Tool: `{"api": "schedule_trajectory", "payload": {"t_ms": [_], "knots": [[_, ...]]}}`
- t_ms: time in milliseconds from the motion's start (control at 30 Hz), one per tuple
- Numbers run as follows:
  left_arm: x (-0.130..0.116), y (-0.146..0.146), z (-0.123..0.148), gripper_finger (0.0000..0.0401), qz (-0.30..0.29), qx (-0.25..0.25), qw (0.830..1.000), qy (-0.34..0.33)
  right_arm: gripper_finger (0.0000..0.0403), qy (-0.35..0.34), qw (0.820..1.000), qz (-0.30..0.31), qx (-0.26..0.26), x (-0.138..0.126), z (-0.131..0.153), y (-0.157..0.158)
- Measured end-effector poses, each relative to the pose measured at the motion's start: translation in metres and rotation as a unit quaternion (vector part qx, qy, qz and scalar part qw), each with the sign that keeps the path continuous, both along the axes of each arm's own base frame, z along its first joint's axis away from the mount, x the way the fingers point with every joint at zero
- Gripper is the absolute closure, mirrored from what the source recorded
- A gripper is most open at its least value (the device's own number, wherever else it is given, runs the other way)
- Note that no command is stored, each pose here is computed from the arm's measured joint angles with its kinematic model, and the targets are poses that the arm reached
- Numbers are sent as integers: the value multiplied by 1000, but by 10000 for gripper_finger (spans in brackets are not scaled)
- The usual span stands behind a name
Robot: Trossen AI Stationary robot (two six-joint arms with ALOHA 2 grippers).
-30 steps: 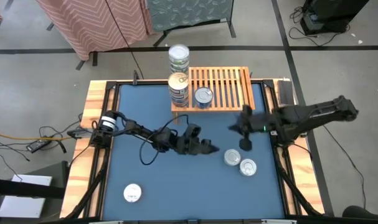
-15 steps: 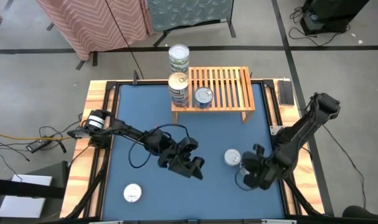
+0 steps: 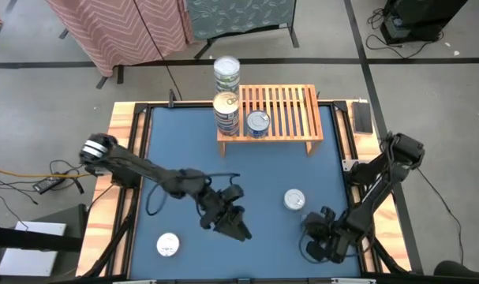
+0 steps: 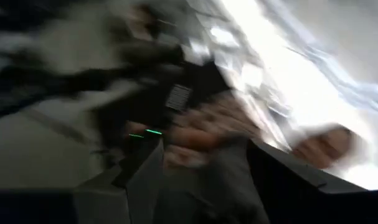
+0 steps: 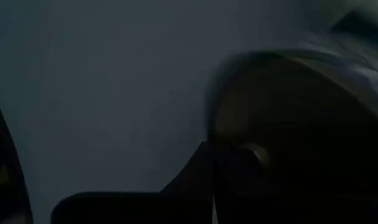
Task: Stack canned seafood by type on shelf
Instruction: Stack the dark blue tuna can on top of the dark blue tuna can on the shelf
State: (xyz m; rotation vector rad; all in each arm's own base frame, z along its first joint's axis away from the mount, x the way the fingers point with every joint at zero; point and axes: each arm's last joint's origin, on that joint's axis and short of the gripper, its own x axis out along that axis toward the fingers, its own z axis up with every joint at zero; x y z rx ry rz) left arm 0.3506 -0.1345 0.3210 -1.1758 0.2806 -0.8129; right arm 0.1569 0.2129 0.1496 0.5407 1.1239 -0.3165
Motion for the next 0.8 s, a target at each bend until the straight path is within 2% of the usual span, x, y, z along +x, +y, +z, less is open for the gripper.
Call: {"api": "schedule_trajectory", "payload": {"t_ms": [100,200,333,433,533,600,700,767,800], "knots": [[-20,0,8,165,95,46,991,86,403,11,1000,28,5,10,-7,13],[-48,7,18,165,199,94,964,152,403,33,998,55,0,32,-15,22],[-87,17,31,165,287,136,925,207,403,42,994,105,-12,67,-20,26],[-113,23,38,165,331,158,902,230,403,27,988,151,-31,96,-18,24],[-129,26,41,165,367,175,883,236,403,-25,977,189,-92,124,-5,19],[-134,27,42,165,385,185,873,234,403,-57,974,180,-127,138,10,11],[-136,28,40,165,399,204,863,236,403,-67,975,157,-141,155,18,-9],[-136,28,36,165,390,234,856,246,403,-56,977,140,-149,164,16,-26],[-137,28,30,165,384,260,847,260,403,-60,978,131,-151,167,18,-32]]}}
